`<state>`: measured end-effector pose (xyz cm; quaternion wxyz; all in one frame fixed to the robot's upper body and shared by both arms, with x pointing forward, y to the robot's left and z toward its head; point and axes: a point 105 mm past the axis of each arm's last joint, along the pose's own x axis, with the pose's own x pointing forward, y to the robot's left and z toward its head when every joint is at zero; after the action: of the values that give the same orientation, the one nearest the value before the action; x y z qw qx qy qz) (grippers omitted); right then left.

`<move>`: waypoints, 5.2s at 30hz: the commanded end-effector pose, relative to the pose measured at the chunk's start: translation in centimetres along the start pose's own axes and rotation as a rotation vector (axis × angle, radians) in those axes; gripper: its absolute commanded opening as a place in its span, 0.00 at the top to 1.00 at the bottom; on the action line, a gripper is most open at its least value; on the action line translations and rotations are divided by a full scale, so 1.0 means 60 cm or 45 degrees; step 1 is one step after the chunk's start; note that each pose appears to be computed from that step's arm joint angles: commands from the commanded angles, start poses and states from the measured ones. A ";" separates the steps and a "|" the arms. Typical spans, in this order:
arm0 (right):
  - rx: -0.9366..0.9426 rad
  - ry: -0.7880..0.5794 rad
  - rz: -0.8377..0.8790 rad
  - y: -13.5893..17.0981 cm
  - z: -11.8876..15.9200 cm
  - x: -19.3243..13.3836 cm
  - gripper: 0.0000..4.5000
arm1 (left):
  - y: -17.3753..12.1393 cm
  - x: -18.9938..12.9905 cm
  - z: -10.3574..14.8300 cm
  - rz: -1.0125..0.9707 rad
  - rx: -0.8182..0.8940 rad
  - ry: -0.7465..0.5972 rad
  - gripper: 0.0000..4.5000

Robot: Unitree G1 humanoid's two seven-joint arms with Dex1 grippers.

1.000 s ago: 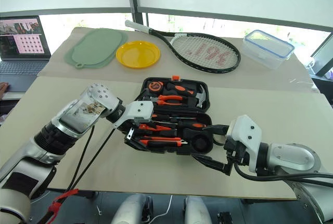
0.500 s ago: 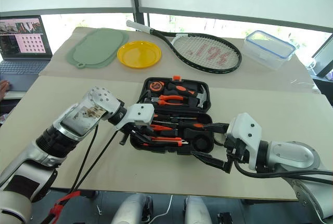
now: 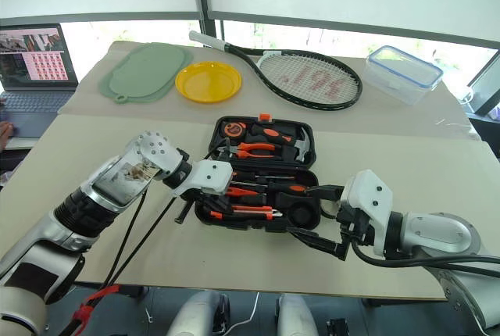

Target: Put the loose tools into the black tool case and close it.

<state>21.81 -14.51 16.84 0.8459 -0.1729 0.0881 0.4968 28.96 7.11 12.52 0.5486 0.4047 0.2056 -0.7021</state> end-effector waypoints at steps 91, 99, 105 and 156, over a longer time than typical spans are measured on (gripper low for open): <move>-0.127 0.312 0.255 -0.036 -0.072 0.043 0.98 | -0.052 -0.117 0.073 0.267 -0.032 -0.671 0.00; -0.146 0.378 0.278 -0.036 -0.090 0.042 0.98 | -0.052 -0.115 0.074 0.270 -0.032 -0.669 0.00; -0.158 0.317 0.314 -0.026 -0.060 0.038 0.63 | -0.054 -0.116 0.070 0.273 -0.035 -0.659 0.00; 0.143 0.021 0.045 -0.098 -0.002 0.026 0.99 | -0.036 -0.133 0.047 0.450 -0.160 -0.646 0.00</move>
<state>27.45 -15.02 14.98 0.8297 -0.1290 0.1544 0.5207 25.97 9.82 19.36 0.6998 0.2061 0.0512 -0.6821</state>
